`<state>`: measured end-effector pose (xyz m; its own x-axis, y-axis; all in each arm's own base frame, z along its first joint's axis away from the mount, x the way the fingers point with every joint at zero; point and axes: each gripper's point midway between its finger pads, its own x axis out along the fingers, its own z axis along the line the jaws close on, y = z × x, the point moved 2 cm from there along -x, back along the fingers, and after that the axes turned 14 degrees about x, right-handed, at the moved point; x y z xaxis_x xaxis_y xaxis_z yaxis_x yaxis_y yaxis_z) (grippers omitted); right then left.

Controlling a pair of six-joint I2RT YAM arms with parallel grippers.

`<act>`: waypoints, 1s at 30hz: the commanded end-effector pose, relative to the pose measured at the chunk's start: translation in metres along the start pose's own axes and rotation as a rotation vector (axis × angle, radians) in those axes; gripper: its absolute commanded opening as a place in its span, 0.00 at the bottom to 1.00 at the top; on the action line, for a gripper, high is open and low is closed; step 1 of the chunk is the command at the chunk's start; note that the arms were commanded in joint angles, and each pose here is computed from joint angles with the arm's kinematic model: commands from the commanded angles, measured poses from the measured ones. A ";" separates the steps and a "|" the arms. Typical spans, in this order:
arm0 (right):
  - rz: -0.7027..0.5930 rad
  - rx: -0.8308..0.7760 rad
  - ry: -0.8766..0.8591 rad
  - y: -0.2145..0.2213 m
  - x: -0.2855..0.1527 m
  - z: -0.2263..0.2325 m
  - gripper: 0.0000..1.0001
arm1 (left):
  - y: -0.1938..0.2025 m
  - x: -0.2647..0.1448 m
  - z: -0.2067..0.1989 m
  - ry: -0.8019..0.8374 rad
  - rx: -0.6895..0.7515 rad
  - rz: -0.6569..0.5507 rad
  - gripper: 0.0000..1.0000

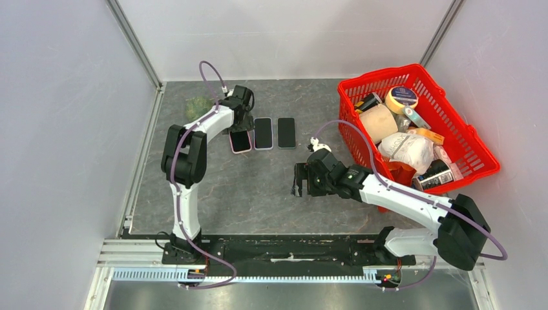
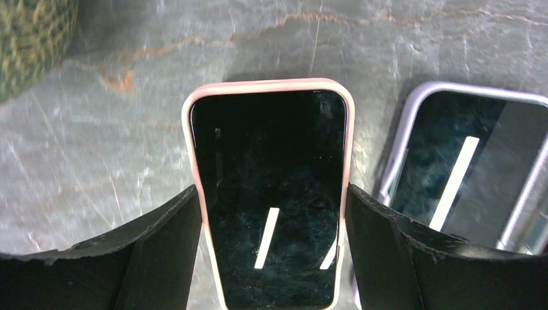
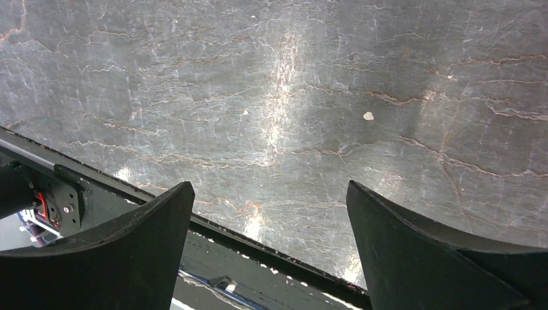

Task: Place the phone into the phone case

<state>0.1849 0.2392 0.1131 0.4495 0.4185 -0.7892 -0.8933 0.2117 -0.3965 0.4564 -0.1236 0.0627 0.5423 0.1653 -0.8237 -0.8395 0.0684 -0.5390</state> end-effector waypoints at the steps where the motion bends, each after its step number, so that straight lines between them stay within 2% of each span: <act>1: -0.014 -0.009 -0.018 -0.002 -0.010 -0.001 0.95 | -0.026 0.011 -0.001 0.064 0.175 -0.037 0.38; 4: -0.017 -0.013 -0.011 -0.002 -0.012 -0.003 0.95 | -0.024 0.020 -0.004 0.079 0.210 -0.019 0.40; 6: -0.015 -0.014 -0.007 -0.002 -0.011 -0.003 0.95 | -0.020 0.025 -0.005 0.088 0.214 -0.006 0.45; 10: -0.007 -0.016 -0.003 -0.002 -0.010 -0.002 0.97 | -0.017 0.027 -0.002 0.085 0.202 0.000 0.74; 12: -0.006 -0.019 -0.002 -0.002 -0.009 -0.002 0.97 | -0.021 0.022 -0.002 0.096 0.192 -0.016 0.83; 18: -0.010 -0.020 -0.003 -0.005 -0.009 0.001 0.97 | -0.038 0.003 0.013 0.037 0.177 -0.073 0.86; 25: -0.019 -0.022 0.002 -0.008 -0.008 0.003 0.97 | -0.050 -0.018 0.019 0.042 0.156 -0.121 0.88; 30: -0.057 -0.023 0.009 -0.019 -0.014 0.008 0.97 | -0.050 -0.067 0.013 0.103 0.054 -0.177 0.88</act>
<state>0.1800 0.2314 0.1119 0.4380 0.3942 -0.8080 -0.8990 0.1964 -0.3915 0.4729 -0.1174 0.0798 0.5689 0.0918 -0.8173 -0.8117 0.2226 -0.5400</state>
